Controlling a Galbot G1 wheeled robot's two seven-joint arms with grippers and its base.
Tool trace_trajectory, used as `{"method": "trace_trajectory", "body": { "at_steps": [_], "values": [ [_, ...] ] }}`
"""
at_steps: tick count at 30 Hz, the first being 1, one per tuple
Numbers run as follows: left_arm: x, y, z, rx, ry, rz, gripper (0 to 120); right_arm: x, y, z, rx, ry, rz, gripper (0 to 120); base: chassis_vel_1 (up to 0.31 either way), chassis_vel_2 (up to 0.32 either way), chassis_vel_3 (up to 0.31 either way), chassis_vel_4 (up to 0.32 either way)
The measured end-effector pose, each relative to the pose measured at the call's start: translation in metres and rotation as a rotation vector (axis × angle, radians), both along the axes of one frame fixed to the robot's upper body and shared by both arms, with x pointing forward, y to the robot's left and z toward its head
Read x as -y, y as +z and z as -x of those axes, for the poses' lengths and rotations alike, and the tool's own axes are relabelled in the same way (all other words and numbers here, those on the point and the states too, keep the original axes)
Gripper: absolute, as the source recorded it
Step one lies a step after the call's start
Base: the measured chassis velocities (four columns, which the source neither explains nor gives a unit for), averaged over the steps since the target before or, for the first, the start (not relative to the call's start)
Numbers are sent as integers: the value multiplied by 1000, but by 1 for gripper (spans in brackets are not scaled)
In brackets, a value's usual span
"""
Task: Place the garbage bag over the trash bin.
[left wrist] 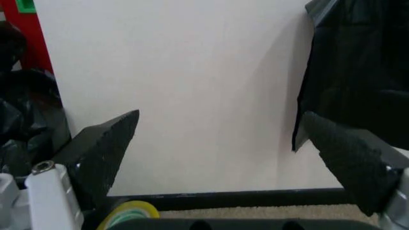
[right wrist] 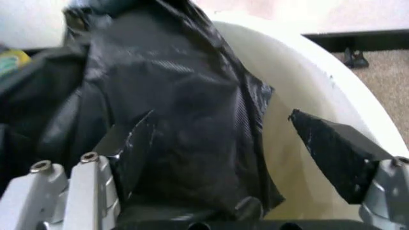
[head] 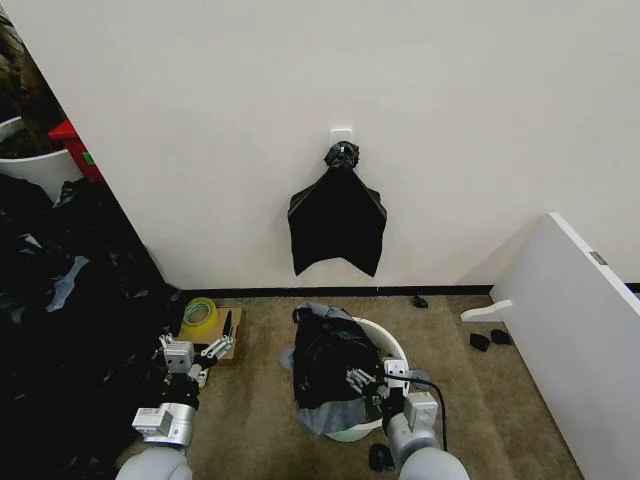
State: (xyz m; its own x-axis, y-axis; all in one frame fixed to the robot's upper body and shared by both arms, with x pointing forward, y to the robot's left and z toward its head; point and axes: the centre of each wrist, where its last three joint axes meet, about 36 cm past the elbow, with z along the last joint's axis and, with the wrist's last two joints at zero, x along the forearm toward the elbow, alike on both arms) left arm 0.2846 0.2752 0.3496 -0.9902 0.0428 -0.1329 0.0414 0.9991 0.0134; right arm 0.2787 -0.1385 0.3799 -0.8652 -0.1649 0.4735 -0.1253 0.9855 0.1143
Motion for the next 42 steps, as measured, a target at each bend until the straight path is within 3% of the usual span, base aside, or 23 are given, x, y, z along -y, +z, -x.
{"method": "trace_trajectory", "body": {
  "at_steps": [7,17,21,23,29,36,42],
  "values": [
    [-2,-3,-5,0,3,-3,100,5,-2,-6,-63,-4,-19,80,0,0,0,0],
    [-3,-3,-10,0,-1,-8,100,8,7,-11,-145,-20,-165,76,0,0,0,0],
    [-5,-3,-11,0,-2,-14,100,7,6,-12,-159,-23,-184,67,0,0,0,0],
    [-7,-3,-12,2,-1,-18,100,6,4,-12,-165,-26,-188,53,0,0,0,0],
    [-9,-2,-15,6,-8,-26,100,2,6,-9,-159,-25,-194,36,0,0,0,0],
    [-12,4,-25,12,-131,-21,100,-1,8,-2,-93,-35,-181,7,0,0,0,0],
    [-12,18,-42,22,-180,-32,100,-2,7,2,-80,-31,-172,0,0,0,0,0]
  ]
}}
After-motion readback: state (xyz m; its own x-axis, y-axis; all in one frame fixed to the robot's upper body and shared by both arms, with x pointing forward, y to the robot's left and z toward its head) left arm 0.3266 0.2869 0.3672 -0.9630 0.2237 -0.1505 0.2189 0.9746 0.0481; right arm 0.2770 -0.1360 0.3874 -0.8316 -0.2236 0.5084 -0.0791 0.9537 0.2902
